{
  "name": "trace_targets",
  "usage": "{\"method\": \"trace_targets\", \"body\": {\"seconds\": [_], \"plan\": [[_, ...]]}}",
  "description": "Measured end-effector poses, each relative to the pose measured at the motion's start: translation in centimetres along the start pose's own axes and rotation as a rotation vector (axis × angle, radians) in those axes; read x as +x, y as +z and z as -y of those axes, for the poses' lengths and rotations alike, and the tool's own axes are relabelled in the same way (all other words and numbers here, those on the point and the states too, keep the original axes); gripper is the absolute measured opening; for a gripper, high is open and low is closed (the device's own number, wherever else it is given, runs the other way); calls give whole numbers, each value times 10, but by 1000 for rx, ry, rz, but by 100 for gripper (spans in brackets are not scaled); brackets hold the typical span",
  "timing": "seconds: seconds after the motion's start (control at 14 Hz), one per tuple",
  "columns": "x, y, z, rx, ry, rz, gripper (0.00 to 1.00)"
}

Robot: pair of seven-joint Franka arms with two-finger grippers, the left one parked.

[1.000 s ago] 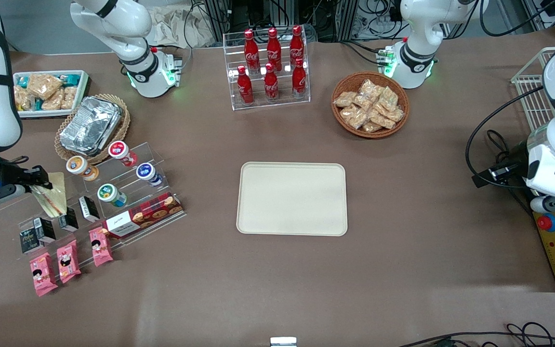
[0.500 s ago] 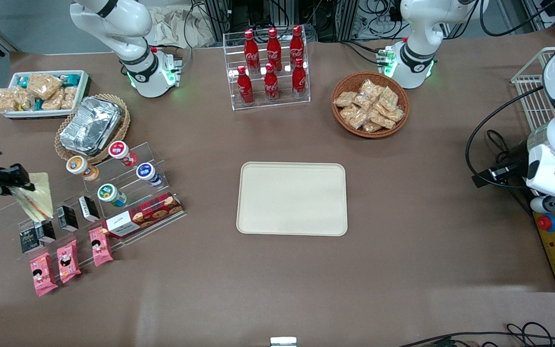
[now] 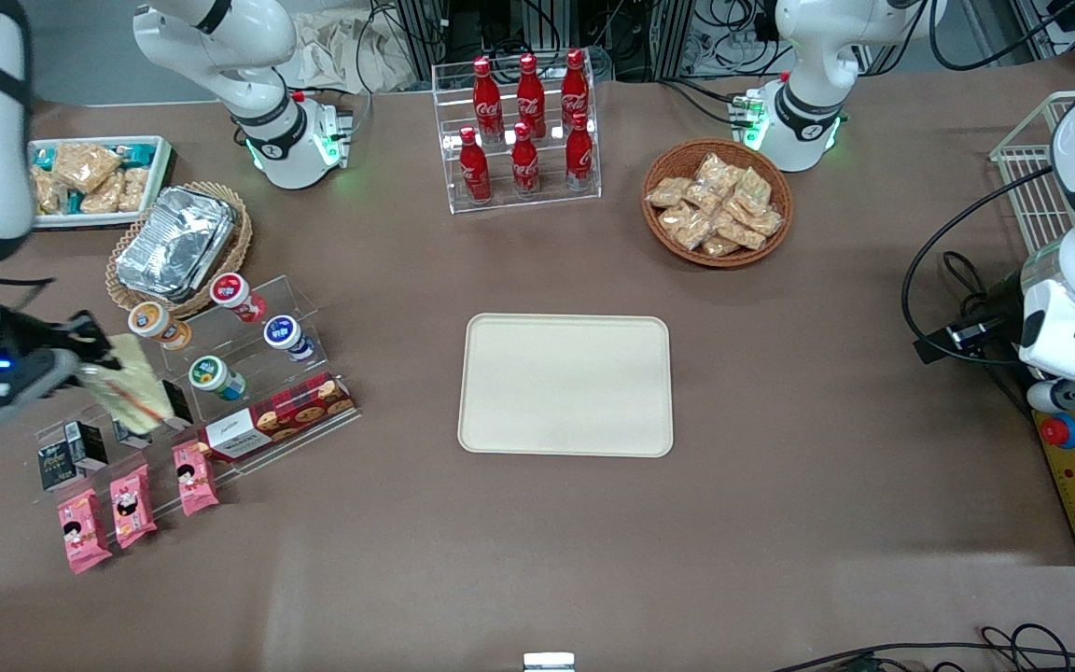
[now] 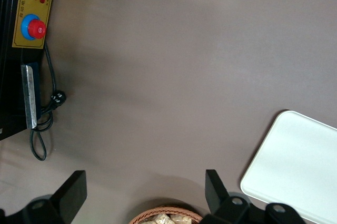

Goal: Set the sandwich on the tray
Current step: 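Carry the held sandwich with the right gripper over the cream tray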

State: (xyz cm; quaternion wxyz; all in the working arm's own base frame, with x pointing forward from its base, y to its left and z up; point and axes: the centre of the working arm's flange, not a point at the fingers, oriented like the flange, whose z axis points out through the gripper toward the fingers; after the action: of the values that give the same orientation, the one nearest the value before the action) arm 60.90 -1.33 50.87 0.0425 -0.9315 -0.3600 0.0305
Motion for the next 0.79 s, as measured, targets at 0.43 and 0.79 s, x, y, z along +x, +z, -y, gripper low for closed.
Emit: {"method": "trace_targets", "body": {"seconds": [0.43, 0.79], "plan": [[136, 32, 145, -54, -222, -28, 37], [222, 58, 237, -100, -347, -78, 37]]}}
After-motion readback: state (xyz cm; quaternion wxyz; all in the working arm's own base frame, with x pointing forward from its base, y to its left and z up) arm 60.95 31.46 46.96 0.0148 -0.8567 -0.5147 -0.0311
